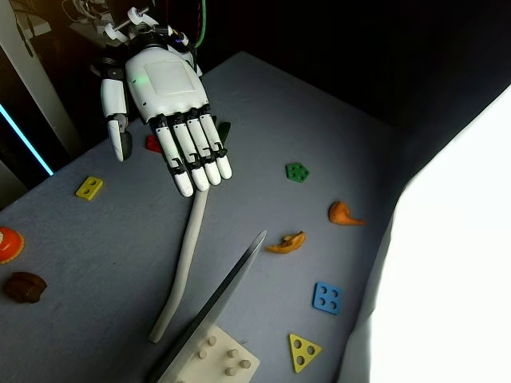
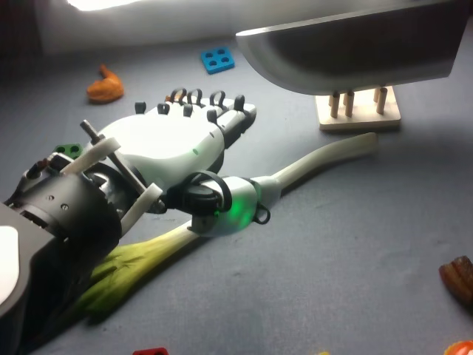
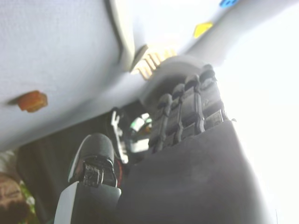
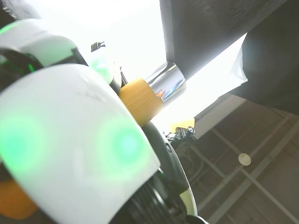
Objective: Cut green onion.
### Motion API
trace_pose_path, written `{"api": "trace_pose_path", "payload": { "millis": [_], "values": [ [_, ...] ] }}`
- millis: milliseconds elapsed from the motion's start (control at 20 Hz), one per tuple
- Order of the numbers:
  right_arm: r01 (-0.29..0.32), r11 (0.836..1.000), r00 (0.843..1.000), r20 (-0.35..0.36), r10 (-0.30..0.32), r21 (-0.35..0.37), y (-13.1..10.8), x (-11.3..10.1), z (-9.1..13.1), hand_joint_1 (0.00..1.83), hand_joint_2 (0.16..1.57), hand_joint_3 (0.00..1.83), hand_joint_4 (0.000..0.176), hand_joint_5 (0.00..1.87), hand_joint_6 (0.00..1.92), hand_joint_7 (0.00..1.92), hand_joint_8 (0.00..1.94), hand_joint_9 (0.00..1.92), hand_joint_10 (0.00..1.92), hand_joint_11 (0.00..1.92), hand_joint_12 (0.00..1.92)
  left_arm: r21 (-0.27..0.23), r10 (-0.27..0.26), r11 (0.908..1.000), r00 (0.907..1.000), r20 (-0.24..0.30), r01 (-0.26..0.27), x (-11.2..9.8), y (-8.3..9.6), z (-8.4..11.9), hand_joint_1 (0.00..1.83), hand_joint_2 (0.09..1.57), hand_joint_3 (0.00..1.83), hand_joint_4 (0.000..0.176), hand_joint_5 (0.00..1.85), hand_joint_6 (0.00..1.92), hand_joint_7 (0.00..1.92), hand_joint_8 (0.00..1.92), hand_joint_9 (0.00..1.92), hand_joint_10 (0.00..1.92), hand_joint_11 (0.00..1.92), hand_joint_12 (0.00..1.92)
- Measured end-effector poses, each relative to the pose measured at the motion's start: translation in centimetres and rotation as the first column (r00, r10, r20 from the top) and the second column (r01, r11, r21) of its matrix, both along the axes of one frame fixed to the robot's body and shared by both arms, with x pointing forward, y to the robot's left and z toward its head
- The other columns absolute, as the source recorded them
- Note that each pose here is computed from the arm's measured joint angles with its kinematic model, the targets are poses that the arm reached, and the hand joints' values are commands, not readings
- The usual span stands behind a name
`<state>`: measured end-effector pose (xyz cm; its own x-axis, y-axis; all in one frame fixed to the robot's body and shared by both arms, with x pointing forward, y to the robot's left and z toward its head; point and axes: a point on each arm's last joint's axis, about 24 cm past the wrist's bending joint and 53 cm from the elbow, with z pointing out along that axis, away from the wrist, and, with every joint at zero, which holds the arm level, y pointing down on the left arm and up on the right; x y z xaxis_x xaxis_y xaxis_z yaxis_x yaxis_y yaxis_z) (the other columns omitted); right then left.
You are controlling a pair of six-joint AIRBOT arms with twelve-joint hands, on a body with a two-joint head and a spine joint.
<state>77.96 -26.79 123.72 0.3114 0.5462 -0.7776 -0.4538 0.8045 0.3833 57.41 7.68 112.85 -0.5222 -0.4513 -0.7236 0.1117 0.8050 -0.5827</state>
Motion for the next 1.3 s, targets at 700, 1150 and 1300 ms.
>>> {"api": "trace_pose_path", "payload": {
  "millis": [700, 1150, 1300],
  "values": [
    [0.007, 1.0, 0.999, -0.043, -0.006, 0.018, 0.0, 0.9, -3.6, 1.53, 0.89, 0.62, 0.176, 1.4, 1.92, 1.58, 1.94, 1.68, 1.92, 1.74, 1.92, 0.015, 0.0, 0.9999, 0.9998, -0.02, 0.001, 0.8, 0.6, 0.2, 0.0, 1.4, 0.0, 0.0, 0.0, 0.0, 0.0, 0.0, 0.0, 0.0, 0.0, 0.0],
    [0.022, 0.997, 0.999, -0.036, -0.019, 0.068, -0.1, 1.5, -4.6, 1.44, 0.78, 0.74, 0.022, 1.03, 1.92, 1.37, 1.94, 1.5, 1.92, 1.59, 1.92, 0.013, -0.002, 0.9999, 0.9998, -0.02, 0.002, 0.8, 0.5, 0.3, 0.0, 1.4, 0.0, 0.0, 0.0, 0.0, 0.0, 0.0, 0.0, 0.0, 0.0, 0.0],
    [0.022, 0.997, 0.999, -0.033, -0.02, 0.078, -0.2, 1.5, -4.5, 1.07, 0.81, 0.99, 0.0, 0.77, 1.71, 1.18, 1.94, 1.31, 1.92, 1.37, 1.92, 0.014, 0.0, 0.9999, 0.9999, -0.013, 0.0, 1.0, 0.5, 0.5, 0.0, 1.41, 0.01, 0.0, 0.0, 0.0, 0.0, 0.0, 0.0, 0.0, 0.0, 0.0]
  ]
}}
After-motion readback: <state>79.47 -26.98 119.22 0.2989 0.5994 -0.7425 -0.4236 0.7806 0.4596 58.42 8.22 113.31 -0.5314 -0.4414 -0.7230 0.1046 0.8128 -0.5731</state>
